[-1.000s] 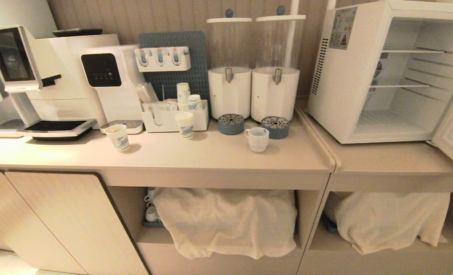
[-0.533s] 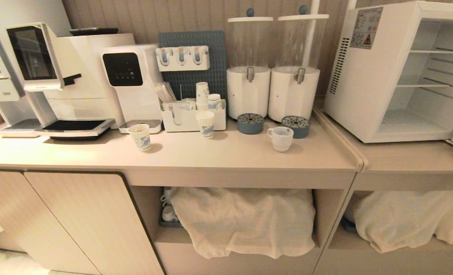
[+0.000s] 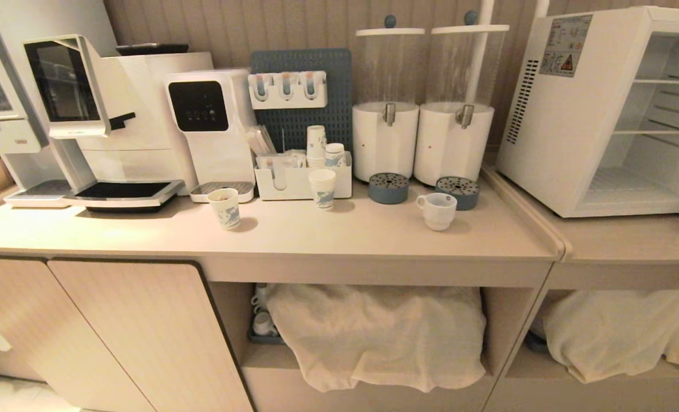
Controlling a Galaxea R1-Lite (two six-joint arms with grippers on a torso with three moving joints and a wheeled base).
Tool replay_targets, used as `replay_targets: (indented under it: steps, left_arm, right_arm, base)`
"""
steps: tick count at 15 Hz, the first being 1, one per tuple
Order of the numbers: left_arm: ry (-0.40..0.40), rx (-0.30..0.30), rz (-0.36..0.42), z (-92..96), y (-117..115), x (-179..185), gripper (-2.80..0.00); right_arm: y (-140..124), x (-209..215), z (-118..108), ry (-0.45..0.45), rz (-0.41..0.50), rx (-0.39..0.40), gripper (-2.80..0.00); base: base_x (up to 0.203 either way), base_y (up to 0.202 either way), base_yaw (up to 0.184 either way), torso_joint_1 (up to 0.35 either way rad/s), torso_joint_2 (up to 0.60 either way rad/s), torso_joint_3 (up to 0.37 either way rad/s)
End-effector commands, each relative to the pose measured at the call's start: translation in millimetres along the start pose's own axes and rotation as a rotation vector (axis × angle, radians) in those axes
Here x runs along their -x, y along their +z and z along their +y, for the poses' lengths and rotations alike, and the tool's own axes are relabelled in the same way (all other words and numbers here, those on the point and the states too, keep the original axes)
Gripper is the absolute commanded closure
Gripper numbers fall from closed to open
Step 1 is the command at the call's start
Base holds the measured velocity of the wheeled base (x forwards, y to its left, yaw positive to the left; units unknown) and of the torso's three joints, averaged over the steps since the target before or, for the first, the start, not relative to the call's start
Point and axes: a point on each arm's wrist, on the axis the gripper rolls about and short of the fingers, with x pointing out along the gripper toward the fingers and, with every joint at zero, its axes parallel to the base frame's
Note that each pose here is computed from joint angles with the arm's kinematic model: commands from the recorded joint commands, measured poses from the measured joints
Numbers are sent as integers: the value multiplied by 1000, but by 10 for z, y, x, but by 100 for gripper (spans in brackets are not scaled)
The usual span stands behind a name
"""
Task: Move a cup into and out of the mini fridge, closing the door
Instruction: Put the ceramic cup in the freezer
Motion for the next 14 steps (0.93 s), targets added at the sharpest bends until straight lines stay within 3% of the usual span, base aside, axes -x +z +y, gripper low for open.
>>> replay_targets:
  steps: [1, 11, 14]
  left_arm:
    - [4, 2, 36, 11, -114, -16, 0]
    - [2, 7, 36, 11, -114, -16, 0]
    - [2, 10, 36, 11, -114, -16, 0]
  right_arm:
    - [-2, -1, 0, 0, 3, 0, 0]
    - [-1, -4, 0, 1, -3, -2, 0]
    - [-1, -4, 0, 1, -3, -2, 0]
  base:
    - [175, 1, -2, 7, 7, 2]
    - [194, 0, 1, 3, 3, 2]
    - [82, 0, 2, 2, 1, 2]
